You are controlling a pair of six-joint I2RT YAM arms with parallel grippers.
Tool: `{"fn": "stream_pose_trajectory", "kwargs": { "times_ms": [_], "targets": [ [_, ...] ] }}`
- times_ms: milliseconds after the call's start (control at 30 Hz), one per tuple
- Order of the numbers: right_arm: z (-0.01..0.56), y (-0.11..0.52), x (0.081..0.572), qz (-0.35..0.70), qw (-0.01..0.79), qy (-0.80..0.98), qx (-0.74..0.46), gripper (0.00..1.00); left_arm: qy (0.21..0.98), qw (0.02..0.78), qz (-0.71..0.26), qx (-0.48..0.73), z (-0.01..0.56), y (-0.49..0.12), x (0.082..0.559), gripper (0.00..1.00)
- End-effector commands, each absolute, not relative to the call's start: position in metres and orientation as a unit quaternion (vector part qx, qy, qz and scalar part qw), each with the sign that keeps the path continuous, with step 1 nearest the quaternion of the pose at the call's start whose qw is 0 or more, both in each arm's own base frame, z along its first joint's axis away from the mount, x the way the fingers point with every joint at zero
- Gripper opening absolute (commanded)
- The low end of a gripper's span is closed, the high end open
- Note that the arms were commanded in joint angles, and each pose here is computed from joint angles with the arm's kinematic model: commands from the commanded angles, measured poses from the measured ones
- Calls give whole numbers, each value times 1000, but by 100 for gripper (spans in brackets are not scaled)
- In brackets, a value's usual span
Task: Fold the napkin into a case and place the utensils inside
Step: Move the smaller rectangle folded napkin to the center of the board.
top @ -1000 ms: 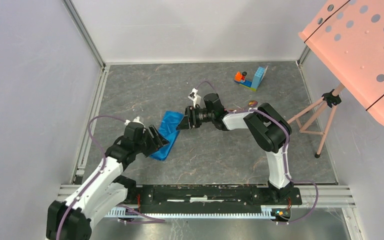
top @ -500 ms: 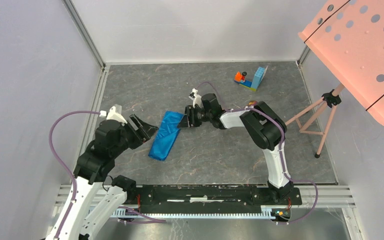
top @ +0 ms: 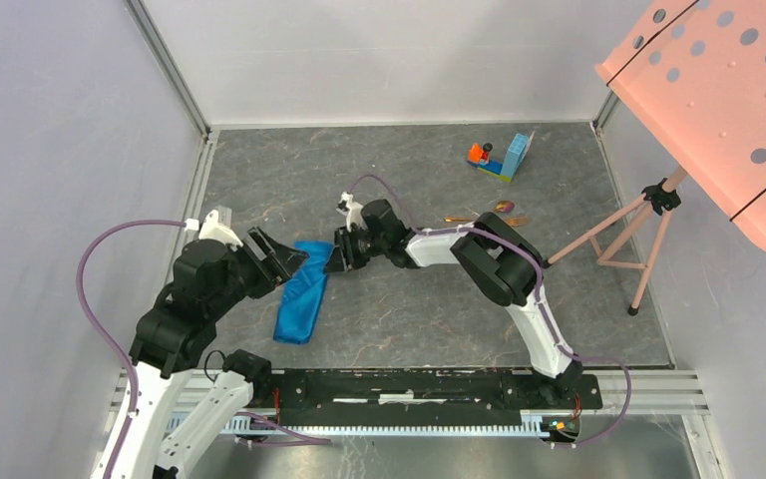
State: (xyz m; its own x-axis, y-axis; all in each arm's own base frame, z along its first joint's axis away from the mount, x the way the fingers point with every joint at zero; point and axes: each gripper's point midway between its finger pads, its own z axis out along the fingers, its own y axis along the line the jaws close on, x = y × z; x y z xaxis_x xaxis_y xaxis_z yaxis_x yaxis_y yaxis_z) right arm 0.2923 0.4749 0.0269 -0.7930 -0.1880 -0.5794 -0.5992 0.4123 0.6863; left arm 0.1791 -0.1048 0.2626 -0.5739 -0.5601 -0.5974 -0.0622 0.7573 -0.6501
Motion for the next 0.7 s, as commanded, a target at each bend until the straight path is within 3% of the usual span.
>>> {"fn": "stream_pose_trajectory", "kwargs": {
  "times_ms": [0,133,300,467,567,667],
  "targets": [
    [32,503,259,511,192,811,-208,40,827,451,-291,-167,281,-100,177,78],
    [46,496,256,518,214,808,-183,47,828,450,-292,-165,282,-100,175,79],
    [60,467,256,467,246,800,-285,59,828,451,-296,-154,286,-101,171,79],
    [89,367,304,269,344,814,-382,77,827,450,-313,-121,295,-110,170,80],
    [101,269,347,85,384,848,-355,86,831,446,-320,-92,296,-117,169,81],
    [108,193,372,-13,390,871,-300,91,833,440,-331,-63,296,-125,168,81]
  ]
}}
